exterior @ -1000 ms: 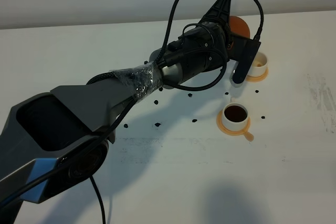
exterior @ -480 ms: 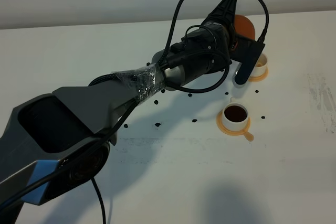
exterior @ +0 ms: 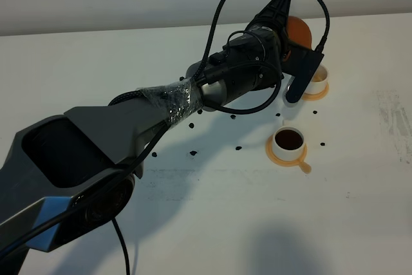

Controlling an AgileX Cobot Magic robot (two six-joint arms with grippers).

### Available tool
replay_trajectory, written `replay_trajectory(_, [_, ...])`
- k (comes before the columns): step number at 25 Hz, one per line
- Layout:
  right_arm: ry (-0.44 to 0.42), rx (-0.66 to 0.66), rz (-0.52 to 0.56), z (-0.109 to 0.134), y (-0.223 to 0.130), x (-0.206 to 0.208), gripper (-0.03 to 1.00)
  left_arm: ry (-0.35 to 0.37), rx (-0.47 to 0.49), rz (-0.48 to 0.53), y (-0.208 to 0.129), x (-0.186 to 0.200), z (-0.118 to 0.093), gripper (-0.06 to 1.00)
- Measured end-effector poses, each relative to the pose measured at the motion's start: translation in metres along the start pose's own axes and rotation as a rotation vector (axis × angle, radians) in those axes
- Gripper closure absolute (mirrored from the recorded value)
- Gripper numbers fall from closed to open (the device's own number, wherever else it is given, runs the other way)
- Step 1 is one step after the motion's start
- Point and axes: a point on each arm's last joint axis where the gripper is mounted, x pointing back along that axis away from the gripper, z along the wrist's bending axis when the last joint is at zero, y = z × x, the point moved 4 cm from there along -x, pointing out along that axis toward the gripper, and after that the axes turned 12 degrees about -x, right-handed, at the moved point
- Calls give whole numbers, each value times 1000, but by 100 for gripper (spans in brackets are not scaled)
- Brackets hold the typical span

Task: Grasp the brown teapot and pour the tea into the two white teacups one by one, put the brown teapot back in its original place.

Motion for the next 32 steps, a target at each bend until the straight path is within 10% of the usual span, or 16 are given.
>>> replay_trajectory(32, [0,0,0,0,0,0,50,16,-83,28,-4,0,2,83])
